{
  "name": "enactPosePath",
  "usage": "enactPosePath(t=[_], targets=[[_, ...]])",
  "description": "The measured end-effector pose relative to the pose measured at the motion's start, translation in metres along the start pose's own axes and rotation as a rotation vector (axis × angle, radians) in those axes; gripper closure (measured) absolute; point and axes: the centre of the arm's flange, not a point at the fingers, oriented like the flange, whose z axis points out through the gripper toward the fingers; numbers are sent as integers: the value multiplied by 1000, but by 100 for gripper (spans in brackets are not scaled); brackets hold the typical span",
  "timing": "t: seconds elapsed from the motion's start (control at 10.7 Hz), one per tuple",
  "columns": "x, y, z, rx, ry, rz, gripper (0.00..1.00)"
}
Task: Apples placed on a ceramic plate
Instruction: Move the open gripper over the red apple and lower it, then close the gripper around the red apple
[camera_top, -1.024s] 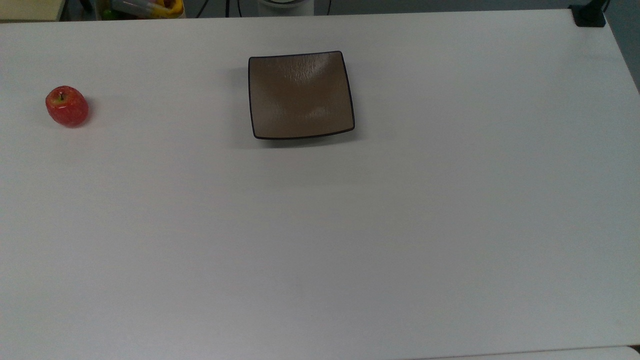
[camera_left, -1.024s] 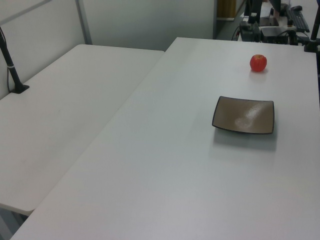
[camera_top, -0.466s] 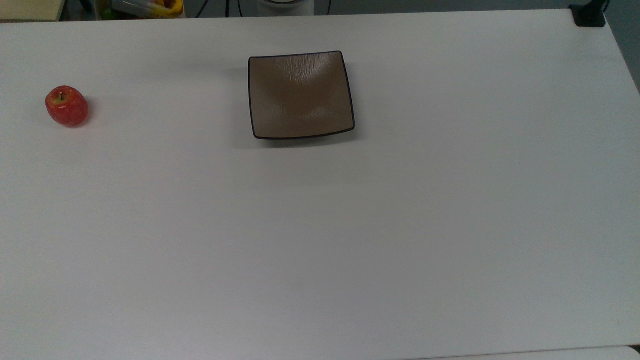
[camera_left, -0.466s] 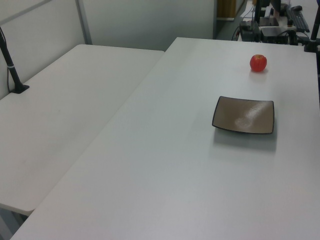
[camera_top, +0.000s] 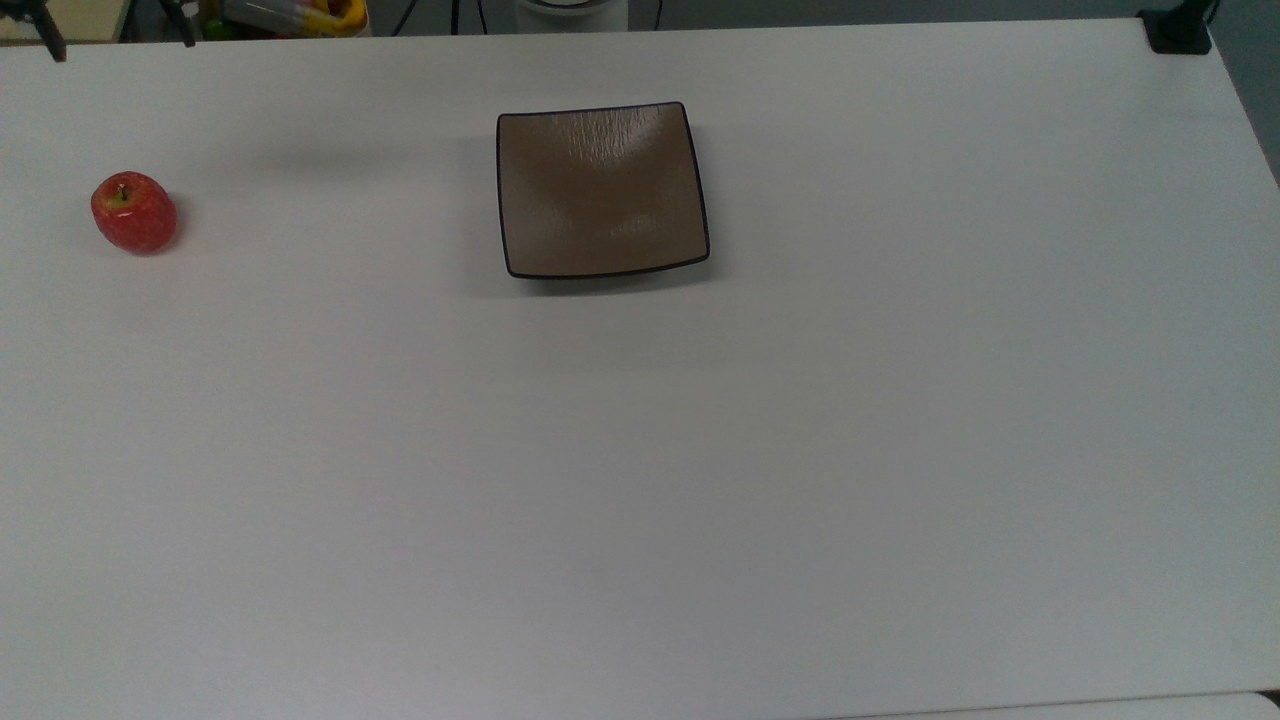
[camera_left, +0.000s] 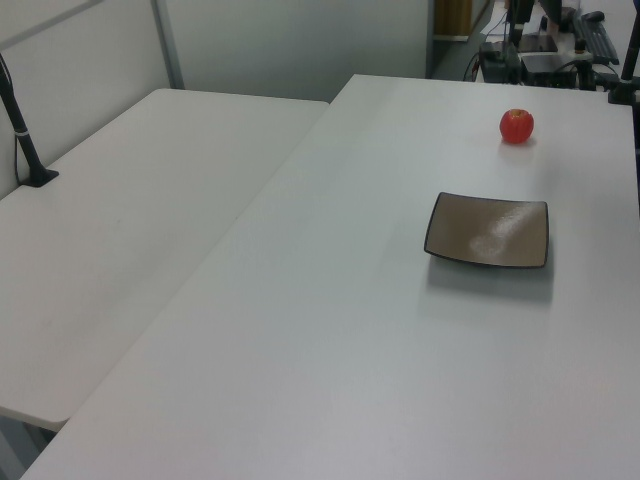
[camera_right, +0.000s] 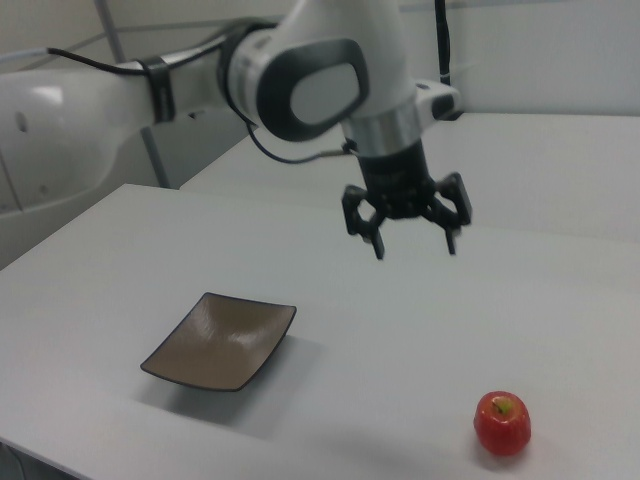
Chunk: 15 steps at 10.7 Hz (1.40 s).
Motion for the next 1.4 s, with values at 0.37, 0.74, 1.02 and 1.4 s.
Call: enactPosePath(t=[0.37,0.74,1.02,1.4], targets=[[-7,43,88,-1,-77,-14,0],[-15,61,158,5,-123,-26,0],[-19,65,194,-3,-150,-31,0],[-27,66,230,-34,-180,-53,0]])
